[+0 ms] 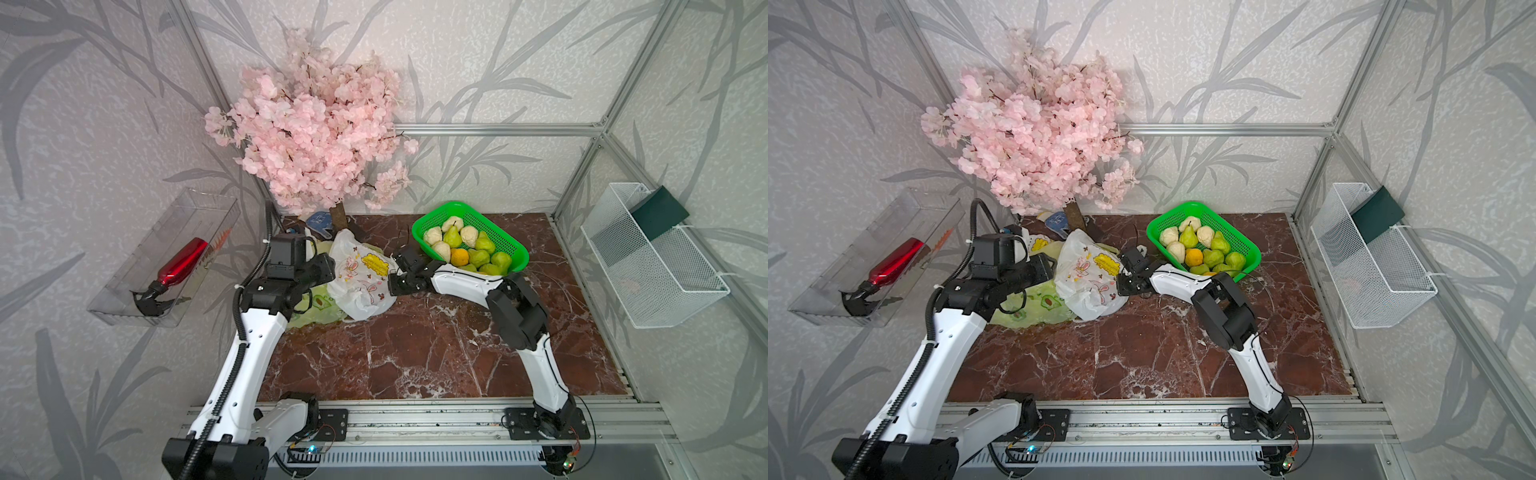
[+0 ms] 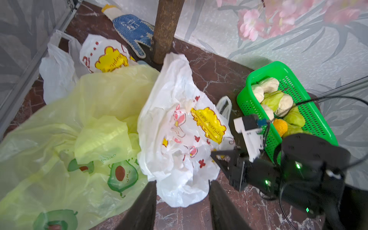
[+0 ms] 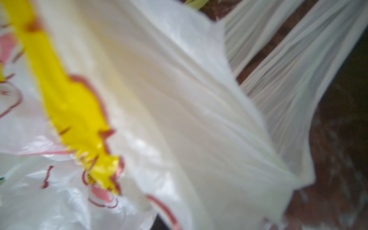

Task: Place the pears into plastic bags & tie knots
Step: Pick up the plastic bag.

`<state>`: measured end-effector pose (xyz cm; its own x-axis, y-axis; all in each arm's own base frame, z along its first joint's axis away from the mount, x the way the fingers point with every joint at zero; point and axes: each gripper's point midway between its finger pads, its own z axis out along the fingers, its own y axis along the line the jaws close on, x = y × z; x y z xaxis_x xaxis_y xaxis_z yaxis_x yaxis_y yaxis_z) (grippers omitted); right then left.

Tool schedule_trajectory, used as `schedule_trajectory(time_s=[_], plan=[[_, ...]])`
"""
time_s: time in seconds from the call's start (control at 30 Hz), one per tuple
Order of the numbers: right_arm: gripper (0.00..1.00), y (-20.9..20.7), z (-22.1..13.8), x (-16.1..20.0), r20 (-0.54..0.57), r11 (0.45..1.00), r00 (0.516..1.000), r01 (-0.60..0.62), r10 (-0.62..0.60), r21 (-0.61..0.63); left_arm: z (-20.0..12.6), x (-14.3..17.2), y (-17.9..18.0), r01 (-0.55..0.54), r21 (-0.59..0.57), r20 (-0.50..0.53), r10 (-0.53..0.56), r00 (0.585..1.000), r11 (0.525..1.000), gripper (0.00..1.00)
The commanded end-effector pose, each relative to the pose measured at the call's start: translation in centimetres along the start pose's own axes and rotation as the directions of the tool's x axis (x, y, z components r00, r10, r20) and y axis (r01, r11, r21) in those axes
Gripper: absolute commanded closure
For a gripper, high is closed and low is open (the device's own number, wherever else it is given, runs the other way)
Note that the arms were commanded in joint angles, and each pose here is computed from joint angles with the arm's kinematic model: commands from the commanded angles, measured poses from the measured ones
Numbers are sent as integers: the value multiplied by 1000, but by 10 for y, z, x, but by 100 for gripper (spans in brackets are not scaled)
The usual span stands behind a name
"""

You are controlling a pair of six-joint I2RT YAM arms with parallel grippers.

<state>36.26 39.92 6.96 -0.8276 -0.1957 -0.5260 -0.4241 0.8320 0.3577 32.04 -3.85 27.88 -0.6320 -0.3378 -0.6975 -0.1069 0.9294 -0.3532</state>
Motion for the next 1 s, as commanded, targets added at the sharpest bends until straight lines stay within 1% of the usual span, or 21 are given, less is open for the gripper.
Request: schedule_trajectory(time_s=[0.0, 0.03, 0.07, 0.1, 0.13, 0.17, 0.2, 0.23, 0.27, 0.3, 0.37, 0.4, 0.47, 0.57, 0.6, 0.67, 0.7, 0.73, 0.83, 0.87, 0.97], plan=[[100, 40, -89, -39, 331, 942, 887, 335, -322, 21, -22, -4, -9, -13, 36, -6, 13, 1000, 999, 56], [100, 37, -102, -33, 381, 923, 847, 382, -370, 47, -25, -6, -12, -12, 50, 0, 12, 1000, 999, 56], [100, 32, -120, -25, 435, 900, 796, 426, -421, 91, -29, -8, -17, -11, 70, 4, 11, 1000, 997, 56], [100, 26, -135, -19, 475, 878, 748, 459, -463, 132, -33, -9, -22, -9, 92, 7, 8, 1000, 996, 56], [100, 18, -143, -11, 492, 854, 708, 492, -507, 173, -35, -11, -27, -7, 115, 9, 6, 1000, 993, 54], [100, 12, -153, -4, 522, 818, 643, 528, -560, 226, -37, -13, -35, -6, 147, 11, 4, 1000, 989, 50], [100, 8, -168, 1, 562, 783, 566, 555, -604, 282, -36, -13, -42, -3, 178, 5, 2, 1000, 984, 45], [100, 4, -178, 6, 592, 755, 498, 566, -633, 331, -35, -12, -47, 4, 205, -5, -3, 1000, 979, 40], [100, 1, -192, 8, 628, 729, 418, 567, -657, 385, -31, -11, -53, 17, 237, -17, -13, 1000, 971, 34], [100, -3, -203, 11, 636, 702, 359, 561, -683, 438, -27, -9, -57, 35, 266, -31, -27, 999, 963, 27], [100, -7, -212, 13, 605, 649, 303, 570, -736, 504, -18, -5, -69, 72, 342, -66, -52, 996, 937, 14], [100, -7, -216, 13, 591, 625, 282, 579, -756, 523, -11, -3, -72, 101, 361, -93, -72, 993, 927, 7], [100, -9, -224, 11, 593, 621, 263, 559, -761, 549, 1, 0, -76, 139, 374, -137, -93, 986, 917, 1], [100, -11, -227, 11, 602, 627, 253, 539, -758, 563, 14, 7, -72, 158, 344, -186, -98, 978, 925, 1], [100, -11, -225, 12, 599, 627, 258, 544, -758, 559, 13, 9, -68, 150, 325, -187, -92, 978, 934, 1], [100, -11, -222, 13, 598, 631, 267, 546, -755, 552, 5, 11, -55, 103, 245, -169, -62, 984, 964, 1], [100, -12, -222, 12, 597, 633, 272, 540, -755, 555, -3, 11, -48, 69, 192, -154, -40, 987, 979, 1], [100, -13, -221, 12, 596, 635, 276, 537, -755, 555, -11, 12, -43, 45, 164, -146, -21, 989, 985, 2], [100, -19, -218, 11, 582, 644, 306, 518, -754, 563, -33, 19, -36, 20, 128, -125, -4, 992, 992, 8], [100, -22, -218, 8, 585, 659, 322, 495, -745, 567, -36, 25, -35, 31, 129, -140, -13, 990, 991, 9], [100, -33, -221, 3, 592, 696, 369, 424, -717, 579, -36, 53, -33, 73, 129, -211, -45, 976, 989, 10]])
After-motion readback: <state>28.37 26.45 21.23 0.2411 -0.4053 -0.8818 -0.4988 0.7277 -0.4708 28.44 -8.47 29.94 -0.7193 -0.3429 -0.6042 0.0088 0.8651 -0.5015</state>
